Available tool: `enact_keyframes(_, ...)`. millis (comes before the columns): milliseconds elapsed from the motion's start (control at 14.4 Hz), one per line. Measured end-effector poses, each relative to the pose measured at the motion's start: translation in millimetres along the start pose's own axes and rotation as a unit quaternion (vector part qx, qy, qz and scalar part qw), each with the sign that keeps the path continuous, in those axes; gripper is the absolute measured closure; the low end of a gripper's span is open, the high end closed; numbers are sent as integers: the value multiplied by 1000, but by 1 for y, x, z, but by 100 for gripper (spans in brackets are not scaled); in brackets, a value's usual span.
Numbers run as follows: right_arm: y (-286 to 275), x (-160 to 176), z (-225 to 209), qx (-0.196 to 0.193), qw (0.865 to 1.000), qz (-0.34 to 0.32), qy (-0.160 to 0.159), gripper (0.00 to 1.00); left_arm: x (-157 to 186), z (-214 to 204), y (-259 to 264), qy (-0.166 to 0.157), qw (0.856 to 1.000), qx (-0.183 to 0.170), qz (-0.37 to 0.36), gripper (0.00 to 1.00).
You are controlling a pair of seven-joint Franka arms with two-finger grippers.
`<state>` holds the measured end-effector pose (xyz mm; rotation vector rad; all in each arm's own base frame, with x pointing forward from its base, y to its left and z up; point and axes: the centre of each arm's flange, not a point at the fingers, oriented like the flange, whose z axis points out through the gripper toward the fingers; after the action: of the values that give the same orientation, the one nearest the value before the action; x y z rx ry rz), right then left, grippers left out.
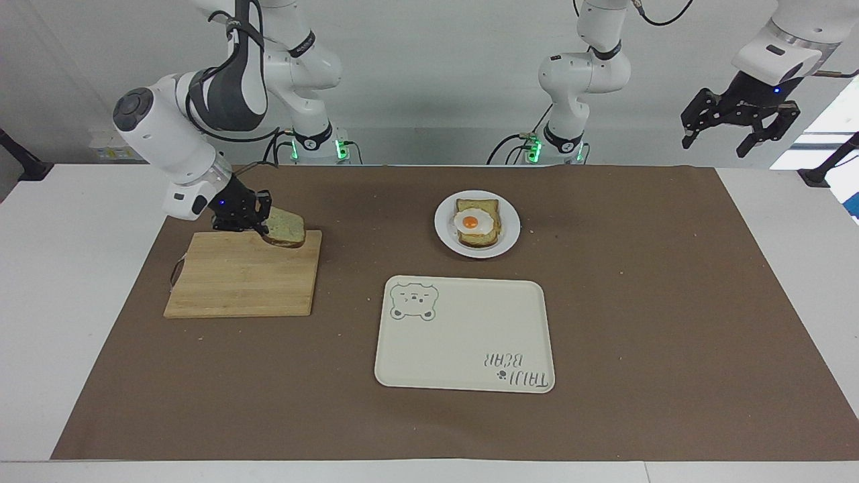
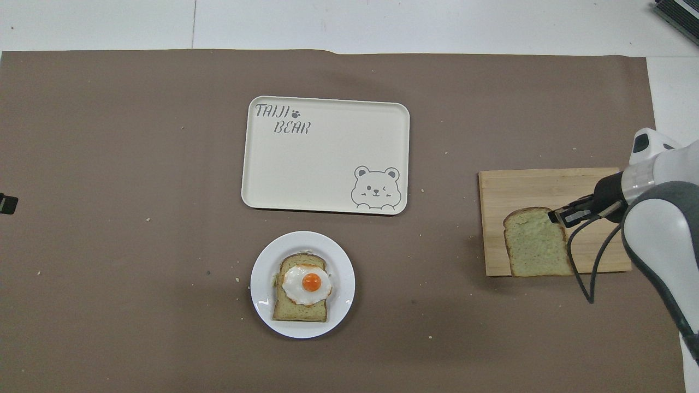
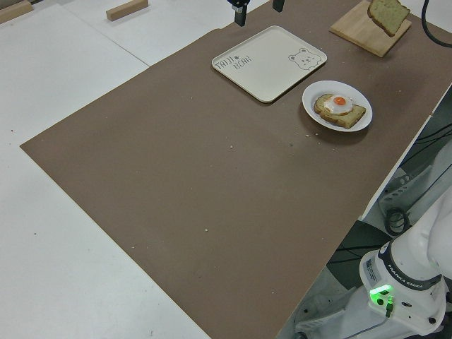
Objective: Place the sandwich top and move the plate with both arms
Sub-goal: 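Carry the bread slice with the right gripper over the egg toast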
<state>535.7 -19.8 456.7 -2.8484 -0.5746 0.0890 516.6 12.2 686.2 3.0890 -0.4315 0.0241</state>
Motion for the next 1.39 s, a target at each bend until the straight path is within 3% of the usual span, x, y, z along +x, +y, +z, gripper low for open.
enact_keyframes(626,-127,23,20,-7,998,43,-46,96,0,0,2,0,1000,0,1,0)
enact_keyframes(1182,-212,28,40,-22,992,110,-62,96,1,0,2,0,1000,0,2,0)
enact_keyframes(1390,-238,34,46,-19,992,119,-42,96,1,0,2,0,1000,0,2,0)
